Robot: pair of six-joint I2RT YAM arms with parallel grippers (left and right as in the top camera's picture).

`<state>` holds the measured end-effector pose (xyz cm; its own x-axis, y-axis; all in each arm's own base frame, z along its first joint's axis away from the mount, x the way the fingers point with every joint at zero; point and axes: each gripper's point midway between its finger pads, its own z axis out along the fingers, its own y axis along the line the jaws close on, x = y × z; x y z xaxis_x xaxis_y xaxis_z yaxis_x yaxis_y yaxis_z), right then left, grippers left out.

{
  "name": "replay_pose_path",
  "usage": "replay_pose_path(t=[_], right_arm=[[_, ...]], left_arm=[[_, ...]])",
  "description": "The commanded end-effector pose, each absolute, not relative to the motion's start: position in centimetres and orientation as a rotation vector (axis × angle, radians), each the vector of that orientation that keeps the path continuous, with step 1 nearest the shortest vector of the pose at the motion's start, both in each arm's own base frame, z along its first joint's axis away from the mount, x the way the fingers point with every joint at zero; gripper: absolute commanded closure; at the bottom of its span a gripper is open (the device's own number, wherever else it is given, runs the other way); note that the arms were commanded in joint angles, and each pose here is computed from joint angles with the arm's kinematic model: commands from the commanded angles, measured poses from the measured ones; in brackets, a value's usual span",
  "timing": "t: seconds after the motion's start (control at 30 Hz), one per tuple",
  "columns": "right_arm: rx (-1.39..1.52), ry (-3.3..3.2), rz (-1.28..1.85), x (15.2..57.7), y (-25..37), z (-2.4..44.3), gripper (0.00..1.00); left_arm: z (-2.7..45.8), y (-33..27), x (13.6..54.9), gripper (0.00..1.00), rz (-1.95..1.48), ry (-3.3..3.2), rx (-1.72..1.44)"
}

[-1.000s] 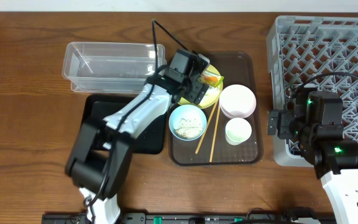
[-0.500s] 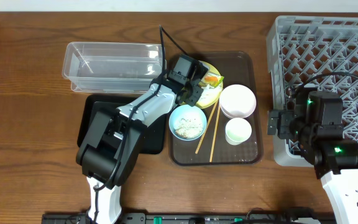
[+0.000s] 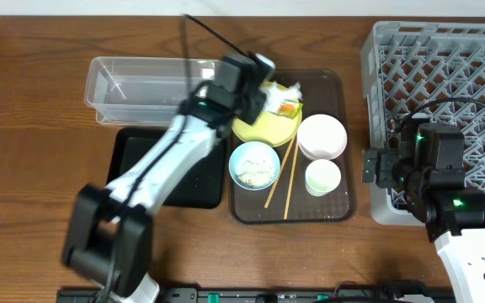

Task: Sort waste into correct bins and load items into the dishwasher rack
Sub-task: 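Carry the tissue with the left gripper into the clear bin, then return the left gripper to the plate and grasp the Apollo wrapper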

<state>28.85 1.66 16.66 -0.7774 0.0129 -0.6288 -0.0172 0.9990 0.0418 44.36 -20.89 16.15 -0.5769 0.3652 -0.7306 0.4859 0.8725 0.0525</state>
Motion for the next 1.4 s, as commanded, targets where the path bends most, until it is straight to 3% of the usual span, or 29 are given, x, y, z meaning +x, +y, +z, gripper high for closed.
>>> replay_pose_path(t=[0.0,0.13,0.2,0.27,0.3,0.37,0.5,0.63,0.77,0.97,1.37], right_arm=[[-0.018,2.44,0.072,29.1,2.1,17.5,0.01],[-0.018,2.44,0.072,29.1,2.1,17.5,0.01],[-0.018,2.44,0.072,29.1,2.1,17.5,0.01],[-0.018,2.441,0.072,29.1,2.1,17.5,0.01],[-0.018,2.441,0.072,29.1,2.1,17.5,0.01],[-0.018,2.441,0.072,29.1,2.1,17.5,0.01],[-0.018,2.44,0.072,29.1,2.1,17.5,0.01],[-0.018,2.441,0.073,29.1,2.1,17.5,0.01],[-0.018,2.441,0.073,29.1,2.1,17.5,0.01],[-0.018,2.442,0.073,29.1,2.1,17.5,0.01],[-0.018,2.443,0.073,29.1,2.1,17.5,0.01]], left_arm=[[17.8,-16.1,46.1,0.94,-0.071,2.243,0.463],[17.4,-12.0,47.3,0.91,-0.022,2.271,0.366],[16.7,-10.3,47.8,0.83,-0.003,2.292,0.328],[16.3,-9.1,48.0,0.68,0.01,2.305,0.301],[16.3,-8.7,48.1,0.51,0.011,2.306,0.292],[16.7,-8.7,48.1,0.34,-0.004,2.301,0.268],[17.6,-12.5,47.2,0.15,-0.259,2.286,0.297],[17.9,-15.7,46.3,0.14,-0.608,2.326,0.071],[16.0,-17.6,46.0,0.13,-0.747,2.401,-0.222],[12.1,-22.8,45.6,0.14,-0.773,2.455,-0.218],[6.3,-29.7,44.2,0.18,-0.937,2.522,-0.512]])
